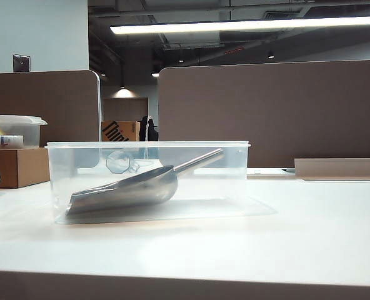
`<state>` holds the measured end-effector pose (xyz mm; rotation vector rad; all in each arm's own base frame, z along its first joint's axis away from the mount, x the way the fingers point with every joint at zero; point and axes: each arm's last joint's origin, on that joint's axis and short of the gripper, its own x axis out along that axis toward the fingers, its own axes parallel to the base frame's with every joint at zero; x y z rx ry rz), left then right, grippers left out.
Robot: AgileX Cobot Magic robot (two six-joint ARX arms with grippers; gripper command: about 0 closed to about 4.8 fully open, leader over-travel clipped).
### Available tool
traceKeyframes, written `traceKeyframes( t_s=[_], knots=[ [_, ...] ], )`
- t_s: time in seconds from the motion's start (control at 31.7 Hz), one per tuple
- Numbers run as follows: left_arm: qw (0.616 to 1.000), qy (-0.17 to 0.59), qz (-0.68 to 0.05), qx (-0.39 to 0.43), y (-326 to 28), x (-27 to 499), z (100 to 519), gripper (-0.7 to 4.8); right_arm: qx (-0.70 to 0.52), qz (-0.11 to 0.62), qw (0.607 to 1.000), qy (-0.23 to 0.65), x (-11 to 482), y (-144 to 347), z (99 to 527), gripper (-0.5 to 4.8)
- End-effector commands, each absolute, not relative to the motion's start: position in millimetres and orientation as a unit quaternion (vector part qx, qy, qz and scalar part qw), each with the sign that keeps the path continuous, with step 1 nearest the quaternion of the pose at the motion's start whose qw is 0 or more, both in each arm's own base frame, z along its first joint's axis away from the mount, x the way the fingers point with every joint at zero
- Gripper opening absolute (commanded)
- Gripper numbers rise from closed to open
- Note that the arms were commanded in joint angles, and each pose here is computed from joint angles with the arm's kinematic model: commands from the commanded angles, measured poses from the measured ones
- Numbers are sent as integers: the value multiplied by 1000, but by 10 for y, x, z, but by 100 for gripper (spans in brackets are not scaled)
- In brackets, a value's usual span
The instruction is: Pick up the metal ice scoop from the table and place it inside the transparent plastic box.
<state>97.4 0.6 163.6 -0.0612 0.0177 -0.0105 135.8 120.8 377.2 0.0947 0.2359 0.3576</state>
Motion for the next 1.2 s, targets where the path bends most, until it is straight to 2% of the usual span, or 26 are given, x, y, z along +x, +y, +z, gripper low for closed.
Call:
traceKeyframes(
  t_s=[0.03, 0.16, 0.35, 0.44, 0.57, 0.76, 0.98, 1.1, 1.2],
  knots=[
    [1000, 6, -6, -30, 6, 975, 1641, 21, 44, 179, 977, 108, 1350, 1202, 3803, -1],
    [1000, 6, -6, -30, 6, 974, 1641, 21, -44, 161, 983, 79, 1346, 1138, 3838, -1],
    [1000, 6, -6, -30, 6, 974, 1641, 21, -29, 127, 990, 60, 1269, 906, 3831, -1],
    [1000, 5, -6, -30, 6, 974, 1642, 21, -12, 89, 996, 20, 1240, 747, 3752, 0],
    [1000, 6, -6, -30, 6, 974, 1641, 21, 22, 29, 999, -40, 1204, 507, 3463, -1],
    [1000, 6, -6, -30, 6, 974, 1641, 21, 50, -32, 996, -68, 1114, 263, 2865, 0],
    [1000, 5, -6, -30, 6, 974, 1642, 21, 84, -20, 995, -52, 1058, 132, 2264, -1],
    [1000, 6, -7, -30, 6, 974, 1641, 21, 83, 31, 995, -51, 1026, 106, 2096, -1],
    [1000, 6, -6, -30, 6, 974, 1641, 21, 81, 33, 995, -54, 1011, 75, 2021, -1]
  ],
)
